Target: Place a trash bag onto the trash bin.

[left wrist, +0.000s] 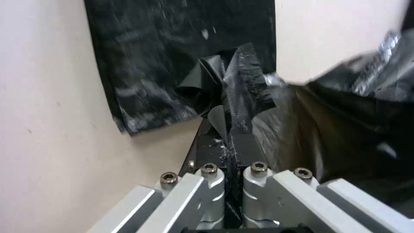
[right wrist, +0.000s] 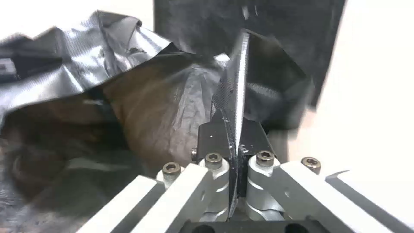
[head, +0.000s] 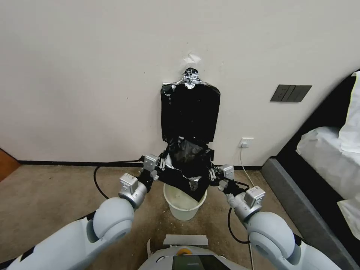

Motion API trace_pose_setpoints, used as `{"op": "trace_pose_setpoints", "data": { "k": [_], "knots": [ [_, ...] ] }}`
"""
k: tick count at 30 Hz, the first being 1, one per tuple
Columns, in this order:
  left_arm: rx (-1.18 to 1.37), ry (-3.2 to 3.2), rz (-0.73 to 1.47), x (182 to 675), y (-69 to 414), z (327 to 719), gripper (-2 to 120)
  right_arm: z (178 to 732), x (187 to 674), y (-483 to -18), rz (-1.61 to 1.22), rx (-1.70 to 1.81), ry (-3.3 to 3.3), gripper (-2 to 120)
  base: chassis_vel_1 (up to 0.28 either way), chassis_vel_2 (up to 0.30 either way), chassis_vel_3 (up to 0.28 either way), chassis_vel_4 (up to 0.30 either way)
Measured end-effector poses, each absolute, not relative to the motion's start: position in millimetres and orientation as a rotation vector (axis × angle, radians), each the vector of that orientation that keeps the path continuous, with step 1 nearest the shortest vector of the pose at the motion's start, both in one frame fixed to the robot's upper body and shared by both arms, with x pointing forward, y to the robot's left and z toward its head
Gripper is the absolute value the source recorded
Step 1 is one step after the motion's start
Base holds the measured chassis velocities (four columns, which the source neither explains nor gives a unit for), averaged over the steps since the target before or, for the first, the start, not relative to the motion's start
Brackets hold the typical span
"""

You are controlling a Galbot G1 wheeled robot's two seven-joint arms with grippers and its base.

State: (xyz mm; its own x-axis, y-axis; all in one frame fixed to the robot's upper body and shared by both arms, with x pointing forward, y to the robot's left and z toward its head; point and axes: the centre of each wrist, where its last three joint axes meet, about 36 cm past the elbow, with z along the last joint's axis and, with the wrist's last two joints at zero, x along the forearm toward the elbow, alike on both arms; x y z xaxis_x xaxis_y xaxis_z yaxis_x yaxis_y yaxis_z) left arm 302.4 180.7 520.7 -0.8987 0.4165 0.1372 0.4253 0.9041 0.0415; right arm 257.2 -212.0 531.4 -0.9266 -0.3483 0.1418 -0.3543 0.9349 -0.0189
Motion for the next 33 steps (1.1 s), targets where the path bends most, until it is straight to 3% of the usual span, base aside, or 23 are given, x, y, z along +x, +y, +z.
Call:
{"op": "trace_pose_setpoints", "data": {
  "k": [10,26,33],
  "knots": [
    [-0.464,-2.866,-0.082,293,174,462,0,482,248,-189,-0.141,0.390,-2.838,0,0.000,0.000,0.000,0.000],
    [-0.366,-2.821,-0.069,262,189,450,0,466,229,-171,-0.312,0.288,-2.697,0,0.000,0.000,0.000,0.000],
    [-0.320,-2.781,-0.005,253,168,421,0,451,229,-168,-0.379,0.184,-2.600,0,0.000,0.000,0.000,0.000]
  ]
}}
